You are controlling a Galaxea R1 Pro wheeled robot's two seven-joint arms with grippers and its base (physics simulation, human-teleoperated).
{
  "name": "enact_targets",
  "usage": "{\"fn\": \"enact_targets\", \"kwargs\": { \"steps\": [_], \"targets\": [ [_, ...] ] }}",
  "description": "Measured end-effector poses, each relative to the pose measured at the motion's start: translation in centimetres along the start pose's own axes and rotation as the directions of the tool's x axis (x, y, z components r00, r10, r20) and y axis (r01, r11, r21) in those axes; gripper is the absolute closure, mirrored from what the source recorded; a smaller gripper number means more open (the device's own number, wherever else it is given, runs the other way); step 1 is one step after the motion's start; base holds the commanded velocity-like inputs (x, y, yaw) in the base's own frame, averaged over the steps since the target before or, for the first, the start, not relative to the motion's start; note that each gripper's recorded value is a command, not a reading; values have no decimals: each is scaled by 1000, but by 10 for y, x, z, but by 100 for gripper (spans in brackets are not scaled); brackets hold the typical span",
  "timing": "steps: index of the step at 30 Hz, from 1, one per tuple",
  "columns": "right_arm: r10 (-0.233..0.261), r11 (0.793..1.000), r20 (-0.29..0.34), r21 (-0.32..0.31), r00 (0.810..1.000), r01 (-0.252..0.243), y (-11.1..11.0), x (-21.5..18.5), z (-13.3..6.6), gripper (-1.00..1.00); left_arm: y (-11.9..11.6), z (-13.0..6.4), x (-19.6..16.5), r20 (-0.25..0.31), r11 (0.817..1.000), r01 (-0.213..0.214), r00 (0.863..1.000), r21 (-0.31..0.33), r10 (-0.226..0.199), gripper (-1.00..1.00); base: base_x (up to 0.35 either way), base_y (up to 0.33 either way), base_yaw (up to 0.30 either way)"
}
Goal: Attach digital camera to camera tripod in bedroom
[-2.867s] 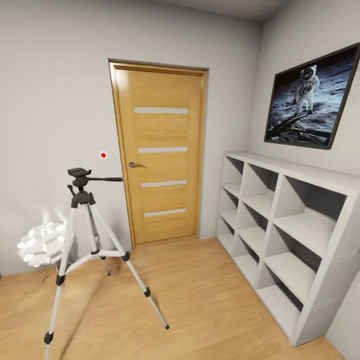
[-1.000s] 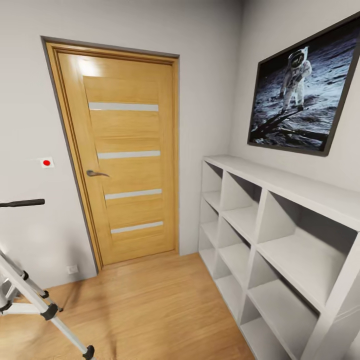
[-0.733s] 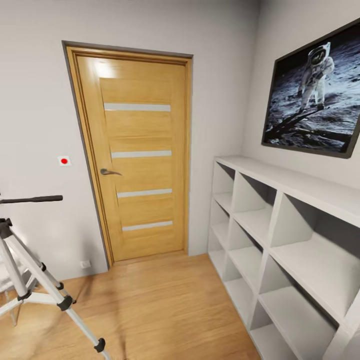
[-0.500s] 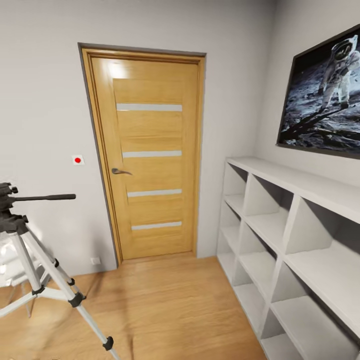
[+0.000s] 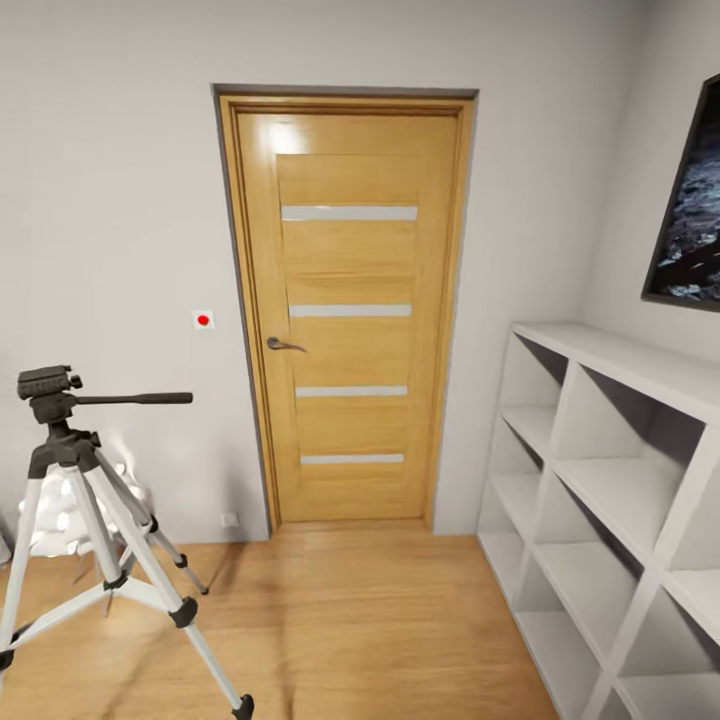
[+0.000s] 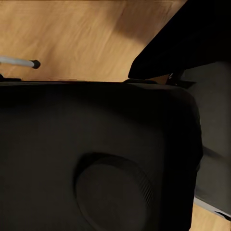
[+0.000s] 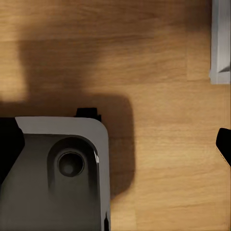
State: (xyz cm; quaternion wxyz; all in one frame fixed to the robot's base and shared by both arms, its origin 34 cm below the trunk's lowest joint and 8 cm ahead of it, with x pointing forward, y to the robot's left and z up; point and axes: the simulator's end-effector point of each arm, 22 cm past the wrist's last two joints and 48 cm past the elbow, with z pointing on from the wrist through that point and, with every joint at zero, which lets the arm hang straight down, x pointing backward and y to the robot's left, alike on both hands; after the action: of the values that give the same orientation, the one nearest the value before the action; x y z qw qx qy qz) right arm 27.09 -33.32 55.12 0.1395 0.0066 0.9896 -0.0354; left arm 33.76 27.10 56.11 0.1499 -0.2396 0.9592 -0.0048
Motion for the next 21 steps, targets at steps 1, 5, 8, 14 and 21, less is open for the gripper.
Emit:
{"fn": "enact_targets", "kwargs": {
  "steps": [1,5,8,14,21],
  "targets": [
    [0,1000,0,0,1000,0,0,0,0,-100,0,0,0,0,1000,0,1000,0,0,100,55,0,276],
    [0,1000,0,0,1000,0,0,0,0,-100,0,0,0,1,1000,1,1000,0,-1,100,27,0,276],
    [-1,1000,0,-1,1000,1,0,0,0,-100,0,0,0,1,1000,1,1000,0,-1,100,8,0,276],
    [-1,1000,0,-1,1000,1,0,0,0,-100,0,0,0,2,1000,2,1000,0,-2,100,2,0,276],
    [-2,1000,0,-2,1000,2,0,0,0,-100,0,0,0,2,1000,2,1000,-1,-2,100,0,0,276]
  ]
}}
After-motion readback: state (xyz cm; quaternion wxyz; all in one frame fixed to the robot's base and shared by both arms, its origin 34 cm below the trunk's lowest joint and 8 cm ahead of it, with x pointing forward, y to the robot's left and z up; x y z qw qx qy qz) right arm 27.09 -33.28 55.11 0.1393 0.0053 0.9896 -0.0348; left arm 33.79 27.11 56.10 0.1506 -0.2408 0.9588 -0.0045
